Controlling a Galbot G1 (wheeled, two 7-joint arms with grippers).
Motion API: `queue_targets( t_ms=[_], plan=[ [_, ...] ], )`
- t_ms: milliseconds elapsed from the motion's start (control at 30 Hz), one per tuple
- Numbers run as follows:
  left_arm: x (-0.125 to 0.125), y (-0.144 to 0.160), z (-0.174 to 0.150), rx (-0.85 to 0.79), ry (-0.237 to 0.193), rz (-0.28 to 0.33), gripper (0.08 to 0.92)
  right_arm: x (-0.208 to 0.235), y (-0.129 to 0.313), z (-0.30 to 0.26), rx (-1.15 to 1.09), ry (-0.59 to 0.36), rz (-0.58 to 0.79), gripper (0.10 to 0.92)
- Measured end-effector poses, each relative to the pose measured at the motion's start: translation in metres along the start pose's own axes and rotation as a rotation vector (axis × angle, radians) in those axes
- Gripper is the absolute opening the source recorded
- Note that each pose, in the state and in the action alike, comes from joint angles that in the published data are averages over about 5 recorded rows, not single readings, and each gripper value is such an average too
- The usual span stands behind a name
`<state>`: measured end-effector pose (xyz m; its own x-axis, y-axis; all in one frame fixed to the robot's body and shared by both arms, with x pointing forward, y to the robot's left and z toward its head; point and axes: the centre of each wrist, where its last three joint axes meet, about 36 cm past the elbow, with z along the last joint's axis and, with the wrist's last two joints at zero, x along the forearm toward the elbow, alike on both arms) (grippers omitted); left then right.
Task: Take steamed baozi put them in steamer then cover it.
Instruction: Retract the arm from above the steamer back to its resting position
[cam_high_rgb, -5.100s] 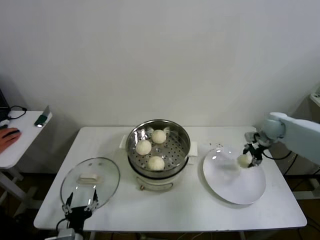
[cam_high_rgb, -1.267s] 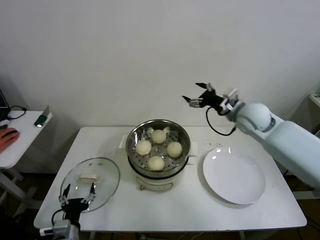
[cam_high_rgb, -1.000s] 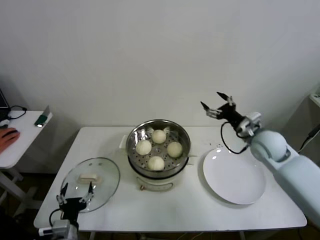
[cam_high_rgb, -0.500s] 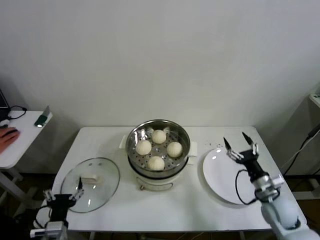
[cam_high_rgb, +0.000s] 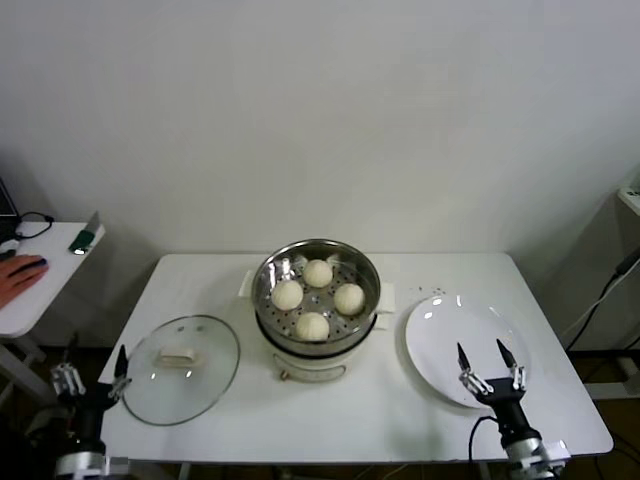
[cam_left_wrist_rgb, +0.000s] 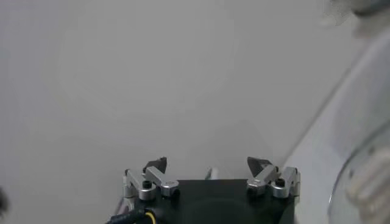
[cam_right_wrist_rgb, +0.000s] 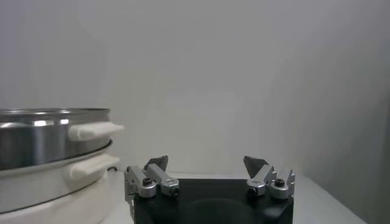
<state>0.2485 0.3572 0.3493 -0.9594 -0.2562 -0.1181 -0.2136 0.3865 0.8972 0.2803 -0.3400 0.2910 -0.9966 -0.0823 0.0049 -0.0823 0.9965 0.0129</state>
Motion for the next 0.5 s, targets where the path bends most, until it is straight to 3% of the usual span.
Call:
queue_targets(
  t_ms=[233, 500],
  plan=[
    [0.002, -0.03, 0.031, -0.249, -0.038, 0.014, 0.823, 0.017, 0.008, 0.01, -0.019, 0.011, 0.024, 0.823],
    [0.0, -0.055, 0.052, -0.384, -0.095, 0.064, 0.823, 0.028, 0.01, 0.018, -0.026, 0.022, 0.044, 0.823]
  ],
)
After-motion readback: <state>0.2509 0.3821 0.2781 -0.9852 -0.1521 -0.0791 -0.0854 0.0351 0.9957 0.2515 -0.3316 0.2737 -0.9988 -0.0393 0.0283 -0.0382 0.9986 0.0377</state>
